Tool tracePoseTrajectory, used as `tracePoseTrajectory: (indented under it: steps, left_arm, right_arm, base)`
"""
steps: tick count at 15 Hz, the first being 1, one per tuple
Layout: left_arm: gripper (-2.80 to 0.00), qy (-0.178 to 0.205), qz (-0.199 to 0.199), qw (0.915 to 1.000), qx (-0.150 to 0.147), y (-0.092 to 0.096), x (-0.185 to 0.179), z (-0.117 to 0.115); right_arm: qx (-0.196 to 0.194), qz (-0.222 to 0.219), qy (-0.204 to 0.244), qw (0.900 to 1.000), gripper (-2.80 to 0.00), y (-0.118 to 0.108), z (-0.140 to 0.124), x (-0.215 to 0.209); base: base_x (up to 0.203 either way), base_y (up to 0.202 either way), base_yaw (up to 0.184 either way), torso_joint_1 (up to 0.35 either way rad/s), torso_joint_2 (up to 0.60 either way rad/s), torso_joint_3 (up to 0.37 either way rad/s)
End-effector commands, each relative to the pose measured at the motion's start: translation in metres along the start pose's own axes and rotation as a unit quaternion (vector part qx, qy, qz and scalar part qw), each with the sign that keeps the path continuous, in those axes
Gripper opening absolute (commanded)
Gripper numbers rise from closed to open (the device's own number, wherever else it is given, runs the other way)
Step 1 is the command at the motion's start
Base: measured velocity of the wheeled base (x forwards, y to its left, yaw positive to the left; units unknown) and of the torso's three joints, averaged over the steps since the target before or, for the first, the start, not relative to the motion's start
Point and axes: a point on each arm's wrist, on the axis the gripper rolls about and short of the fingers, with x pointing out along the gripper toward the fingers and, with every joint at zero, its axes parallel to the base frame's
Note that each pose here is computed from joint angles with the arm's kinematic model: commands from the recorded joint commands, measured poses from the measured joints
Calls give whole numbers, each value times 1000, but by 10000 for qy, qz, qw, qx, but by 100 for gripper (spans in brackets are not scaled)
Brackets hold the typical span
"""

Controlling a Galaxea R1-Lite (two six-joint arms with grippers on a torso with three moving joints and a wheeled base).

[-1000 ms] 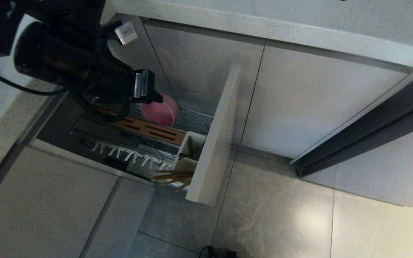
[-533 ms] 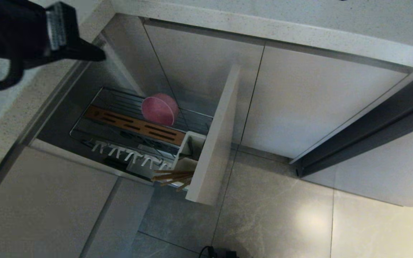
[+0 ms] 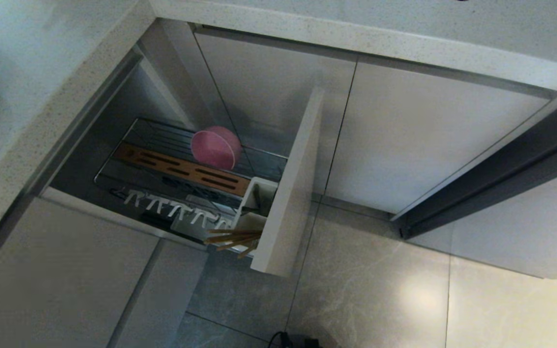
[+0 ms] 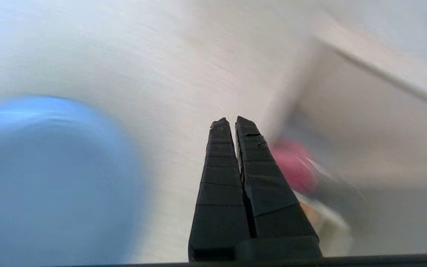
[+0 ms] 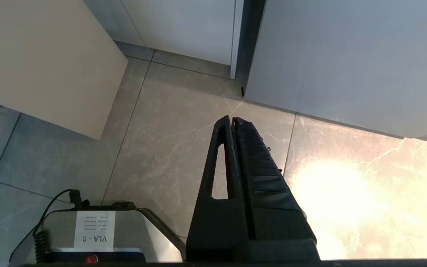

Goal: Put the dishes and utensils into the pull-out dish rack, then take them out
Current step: Pick up the plate and place it in the cupboard

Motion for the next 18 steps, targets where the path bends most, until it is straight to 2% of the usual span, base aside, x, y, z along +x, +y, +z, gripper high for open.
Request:
tracePoseTrajectory:
  steps: [1, 7, 9, 11, 12, 18]
  left_arm:
    - [-280, -243, 626, 9975, -205, 16, -2, 5]
    - [-280, -263, 1537, 9824, -1028, 37, 22, -1]
    - [-280, -270, 1815, 9769, -1097, 41, 26, -2]
    - [-280, -180, 1891, 9757, -1095, 43, 30, -7]
    - [0, -124, 1917, 9752, -1104, 44, 32, -9]
    - [0, 33, 1982, 9722, -1250, 46, 44, -17]
  right_arm:
    - [4, -1, -3, 10000, -280, 0, 0, 0]
    - [4, -1, -3, 10000, -280, 0, 0, 0]
    - [4, -1, -3, 10000, -280, 0, 0, 0]
    - [4, -1, -3, 10000, -280, 0, 0, 0]
    - [-3, -1, -3, 10000, -280, 0, 0, 0]
    - [1, -1, -3, 10000, -280, 0, 0, 0]
  base:
    - [0, 0, 0, 0, 0, 0]
    - [0, 0, 0, 0, 0, 0]
    - [0, 0, 0, 0, 0, 0]
    - [0, 0, 0, 0, 0, 0]
    - [0, 0, 0, 0, 0, 0]
    - [0, 0, 0, 0, 0, 0]
